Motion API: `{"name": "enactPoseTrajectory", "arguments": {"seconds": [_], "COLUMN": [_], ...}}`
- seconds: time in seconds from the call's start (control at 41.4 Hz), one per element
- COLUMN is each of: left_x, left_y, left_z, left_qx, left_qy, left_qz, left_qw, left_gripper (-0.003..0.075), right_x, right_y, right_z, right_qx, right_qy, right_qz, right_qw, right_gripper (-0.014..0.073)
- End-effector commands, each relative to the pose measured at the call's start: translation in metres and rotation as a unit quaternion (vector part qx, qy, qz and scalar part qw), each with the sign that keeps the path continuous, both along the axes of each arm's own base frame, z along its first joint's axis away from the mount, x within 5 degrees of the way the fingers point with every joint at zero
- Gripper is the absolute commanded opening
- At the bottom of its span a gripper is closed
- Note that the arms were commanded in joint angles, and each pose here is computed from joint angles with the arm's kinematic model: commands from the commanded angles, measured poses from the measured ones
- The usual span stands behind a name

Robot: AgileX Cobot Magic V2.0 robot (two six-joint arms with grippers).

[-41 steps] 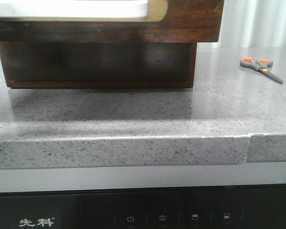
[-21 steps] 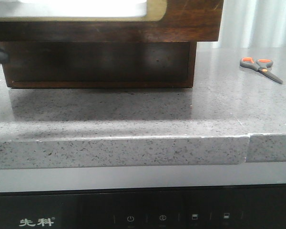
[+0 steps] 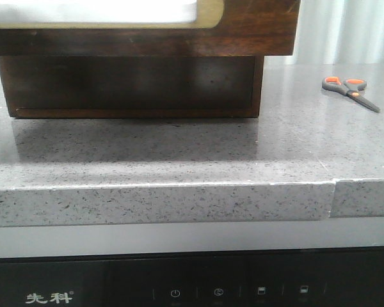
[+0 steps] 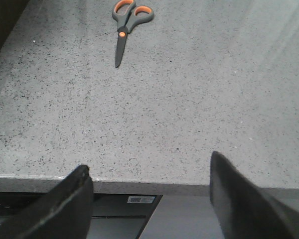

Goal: Put scissors in drawer with both arms
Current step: 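Pull the drawer open toward the robot with the left gripper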

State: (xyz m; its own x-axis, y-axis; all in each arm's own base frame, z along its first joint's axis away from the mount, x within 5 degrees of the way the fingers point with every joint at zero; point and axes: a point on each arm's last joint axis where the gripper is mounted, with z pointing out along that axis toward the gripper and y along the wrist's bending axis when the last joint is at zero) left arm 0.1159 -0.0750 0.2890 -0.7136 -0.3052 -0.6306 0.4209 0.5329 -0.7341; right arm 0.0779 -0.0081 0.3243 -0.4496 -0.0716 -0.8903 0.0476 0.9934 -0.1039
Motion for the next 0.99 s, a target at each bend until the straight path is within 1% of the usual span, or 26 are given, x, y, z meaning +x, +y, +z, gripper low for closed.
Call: {"name": "enactPoseTrajectory", "arguments": {"seconds": [0.0,0.024,0.073,0.097,0.121,0.169,0.218,0.29,0.338,0.435,0.58,0.653,0.725,0.774,0.895,0.967], "left_x": [-0.005,-0.005,-0.006,-0.007,-0.007,-0.008,-0.009,-0.013,-0.016,-0.023,-0.027,-0.025,-0.023,-0.022,-0.022,-0.021], "left_y": [0.001,0.002,0.004,0.005,0.007,0.01,0.015,0.022,0.024,0.021,0.021,0.026,0.031,0.031,0.027,0.027], "left_z": [0.023,0.03,0.038,0.045,0.05,0.062,0.078,0.095,0.107,0.121,0.127,0.126,0.125,0.126,0.131,0.132], "left_qx": [0.033,0.049,0.096,0.107,0.136,0.171,0.214,0.276,0.293,0.314,0.352,0.384,0.402,0.4,0.369,0.364], "left_qy": [-0.035,-0.042,-0.05,-0.057,-0.062,-0.079,-0.108,-0.132,-0.139,-0.172,-0.193,-0.187,-0.178,-0.18,-0.196,-0.203], "left_qz": [-0.005,-0.007,-0.011,-0.012,-0.007,-0.003,0.005,0.02,0.03,0.012,0.007,0.03,0.055,0.061,0.064,0.068], "left_qw": [0.999,0.998,0.994,0.993,0.989,0.982,0.971,0.952,0.945,0.934,0.916,0.904,0.896,0.897,0.906,0.906], "left_gripper": [0.0515,0.0515,0.0515,0.0515,0.0514,0.0514,0.0514,0.0514,0.0514,0.0514,0.0513,0.051,0.0511,0.0511,0.0511,0.0511], "right_x": [0.004,0.004,0.004,0.004,0.004,0.004,0.004,0.004,0.004,0.004,0.004,0.004,0.005,0.005,0.005,0.007], "right_y": [0.0,0.0,0.0,0.0,0.0,0.0,0.0,0.0,0.0,0.0,0.0,0.0,0.0,0.0,0.0,0.0], "right_z": [0.012,0.012,0.012,0.012,0.012,0.012,0.012,0.012,0.012,0.012,0.012,0.013,0.013,0.013,0.014,0.016], "right_qx": [-0.014,-0.014,-0.014,-0.014,-0.014,-0.014,-0.014,-0.014,-0.014,-0.014,-0.014,-0.012,-0.011,-0.011,-0.011,-0.01], "right_qy": [-0.039,-0.039,-0.039,-0.039,-0.039,-0.039,-0.039,-0.039,-0.039,-0.039,-0.039,-0.043,-0.044,-0.045,-0.05,-0.047], "right_qz": [0.004,0.004,0.004,0.004,0.004,0.004,0.004,0.004,0.003,0.003,0.004,0.005,0.005,0.005,0.006,0.006], "right_qw": [0.999,0.999,0.999,0.999,0.999,0.999,0.999,0.999,0.999,0.999,0.999,0.999,0.999,0.999,0.999,0.999], "right_gripper": [0.052,0.052,0.052,0.052,0.052,0.052,0.052,0.052,0.052,0.052,0.052,0.052,0.052,0.052,0.052,0.052]}}
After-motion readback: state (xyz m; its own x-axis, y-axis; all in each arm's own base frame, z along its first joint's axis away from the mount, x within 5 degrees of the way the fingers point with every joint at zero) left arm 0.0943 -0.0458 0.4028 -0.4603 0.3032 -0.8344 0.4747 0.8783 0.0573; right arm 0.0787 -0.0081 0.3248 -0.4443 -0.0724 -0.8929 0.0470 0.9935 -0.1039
